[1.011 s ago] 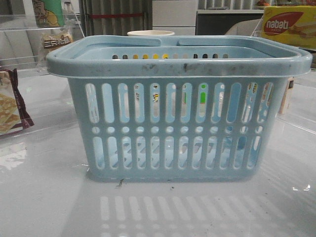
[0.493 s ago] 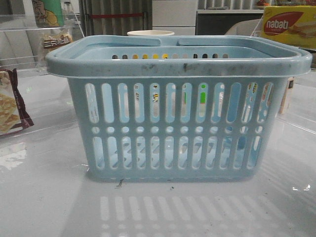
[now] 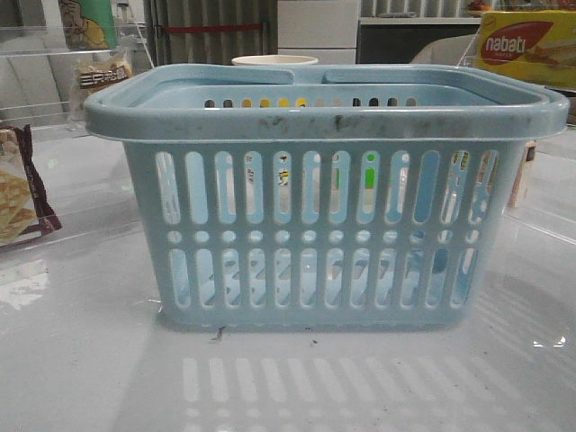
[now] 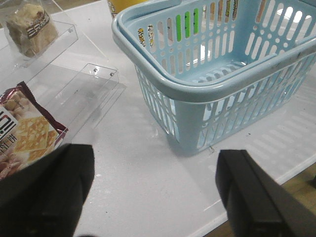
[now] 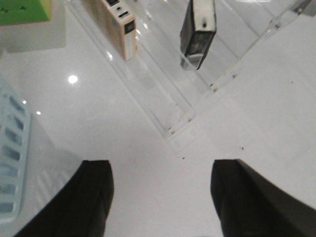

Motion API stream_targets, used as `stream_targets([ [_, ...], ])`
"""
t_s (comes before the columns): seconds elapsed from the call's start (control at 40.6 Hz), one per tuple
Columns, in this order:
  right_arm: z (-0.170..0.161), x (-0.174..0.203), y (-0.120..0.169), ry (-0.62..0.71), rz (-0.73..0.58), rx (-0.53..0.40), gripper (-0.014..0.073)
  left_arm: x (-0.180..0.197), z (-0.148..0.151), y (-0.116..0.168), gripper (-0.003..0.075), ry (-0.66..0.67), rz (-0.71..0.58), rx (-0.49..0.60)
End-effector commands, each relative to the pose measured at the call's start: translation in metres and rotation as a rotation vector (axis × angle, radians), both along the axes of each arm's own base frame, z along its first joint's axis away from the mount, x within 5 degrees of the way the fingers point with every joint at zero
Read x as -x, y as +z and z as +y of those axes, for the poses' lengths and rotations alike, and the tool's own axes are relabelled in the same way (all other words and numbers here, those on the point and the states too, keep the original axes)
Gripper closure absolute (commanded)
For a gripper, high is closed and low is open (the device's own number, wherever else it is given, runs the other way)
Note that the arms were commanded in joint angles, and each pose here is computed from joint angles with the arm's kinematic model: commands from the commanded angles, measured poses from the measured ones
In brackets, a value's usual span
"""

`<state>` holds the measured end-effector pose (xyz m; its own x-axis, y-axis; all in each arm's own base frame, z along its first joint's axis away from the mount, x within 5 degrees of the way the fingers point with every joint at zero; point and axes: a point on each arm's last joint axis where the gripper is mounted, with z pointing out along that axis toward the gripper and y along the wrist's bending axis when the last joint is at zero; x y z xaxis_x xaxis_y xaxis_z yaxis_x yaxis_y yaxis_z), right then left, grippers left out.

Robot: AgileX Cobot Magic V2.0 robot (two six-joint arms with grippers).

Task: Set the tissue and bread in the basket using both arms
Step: 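Grasp the white tissue pack with the right gripper and carry it over the basket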

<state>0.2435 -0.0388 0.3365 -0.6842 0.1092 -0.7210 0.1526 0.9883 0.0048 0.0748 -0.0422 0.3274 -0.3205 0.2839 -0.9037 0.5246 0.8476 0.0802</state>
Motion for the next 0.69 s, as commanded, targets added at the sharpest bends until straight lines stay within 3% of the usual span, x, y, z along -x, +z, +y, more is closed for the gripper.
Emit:
stream_targets([
  [0.0, -0.012, -0.028, 0.020, -0.026, -0.086, 0.028, 0.0057, -0.003, -0.002, 0.015, 0.0160, -0.003, -0.084, 0.046],
  [0.173, -0.020, -0.071, 0.010, -0.023, -0.044, 0.024, 0.0061, -0.003, -0.002, 0.015, 0.0160, -0.003, -0.084, 0.046],
  [0.395, -0.033, -0.117, -0.004, -0.012, 0.002, 0.091, 0.0127, -0.003, -0.002, 0.015, 0.0160, -0.003, -0.084, 0.046],
  [0.666, -0.043, -0.144, -0.020, 0.003, 0.035, 0.173, 0.0130, -0.003, -0.002, 0.015, 0.0160, -0.003, -0.084, 0.046],
])
